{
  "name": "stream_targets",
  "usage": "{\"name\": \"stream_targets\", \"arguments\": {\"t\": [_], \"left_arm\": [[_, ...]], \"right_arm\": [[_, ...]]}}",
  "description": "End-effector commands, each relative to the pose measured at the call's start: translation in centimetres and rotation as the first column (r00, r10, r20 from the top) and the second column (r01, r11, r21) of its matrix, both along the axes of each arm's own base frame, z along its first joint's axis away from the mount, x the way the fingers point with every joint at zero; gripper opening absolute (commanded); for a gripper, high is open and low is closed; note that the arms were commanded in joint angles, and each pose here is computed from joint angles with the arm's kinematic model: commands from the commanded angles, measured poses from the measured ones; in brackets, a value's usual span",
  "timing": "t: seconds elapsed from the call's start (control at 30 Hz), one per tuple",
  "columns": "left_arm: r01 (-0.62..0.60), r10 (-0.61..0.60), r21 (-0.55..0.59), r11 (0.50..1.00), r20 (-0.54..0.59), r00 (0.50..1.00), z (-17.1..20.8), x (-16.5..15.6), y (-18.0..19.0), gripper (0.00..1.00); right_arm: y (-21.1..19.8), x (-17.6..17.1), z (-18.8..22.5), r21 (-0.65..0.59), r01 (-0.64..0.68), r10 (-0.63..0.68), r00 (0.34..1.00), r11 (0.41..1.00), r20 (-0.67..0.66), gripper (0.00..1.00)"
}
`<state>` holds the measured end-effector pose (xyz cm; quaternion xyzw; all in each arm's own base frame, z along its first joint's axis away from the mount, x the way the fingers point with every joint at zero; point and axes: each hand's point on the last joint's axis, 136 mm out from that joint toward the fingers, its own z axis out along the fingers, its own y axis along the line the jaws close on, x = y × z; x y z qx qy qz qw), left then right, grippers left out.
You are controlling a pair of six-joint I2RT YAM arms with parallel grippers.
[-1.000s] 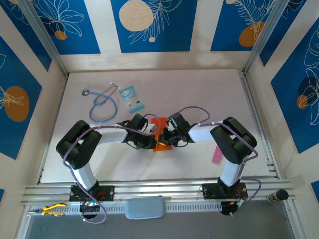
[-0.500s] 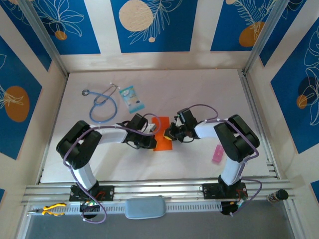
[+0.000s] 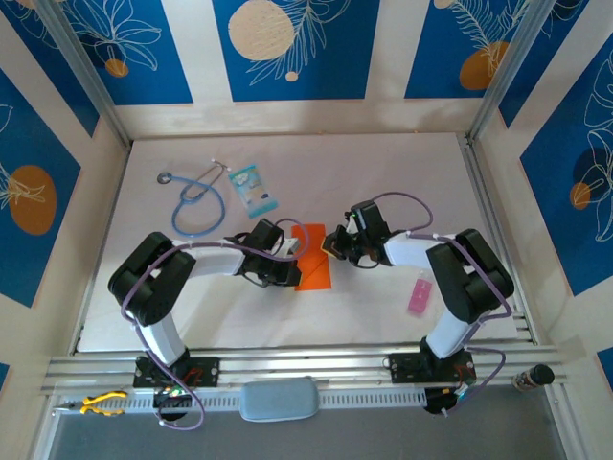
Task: Fold a paper plane with a square sheet of paper (pick it up from the middle)
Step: Fold the triangle a second time at the center of the table.
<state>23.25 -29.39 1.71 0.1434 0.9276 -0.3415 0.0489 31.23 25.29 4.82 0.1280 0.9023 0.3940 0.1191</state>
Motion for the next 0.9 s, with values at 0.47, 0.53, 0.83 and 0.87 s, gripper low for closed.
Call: {"name": "stream_targets", "arguments": {"t": [0.47,0.53,0.83,0.87], "left_arm": [[-0.01,0.014,0.061,0.998,-0.051,0.999,0.2,-0.7,1.1,0.0],[-0.016,0.017,0.023,1.0,-0.017,1.0,2.1,0.2,0.3,0.0],[-0.021,0.02,-0.065,0.998,-0.008,1.0,3.8,3.4,-3.1,0.01],[-0.022,0.021,-0.075,0.997,-0.019,1.0,3.5,3.5,-3.5,0.01]], "right_arm": [[-1.5,-2.7,-6.0,-0.112,0.015,-0.034,0.985,0.994,-0.17,0.0],[-1.6,-2.9,-6.1,-0.116,0.01,-0.03,0.984,0.993,-0.174,0.0],[-1.4,-3.1,-6.3,-0.116,-0.006,-0.017,0.982,0.993,-0.19,0.0],[-1.4,-3.0,-6.3,-0.115,-0.005,-0.017,0.982,0.993,-0.19,0.0]]}}
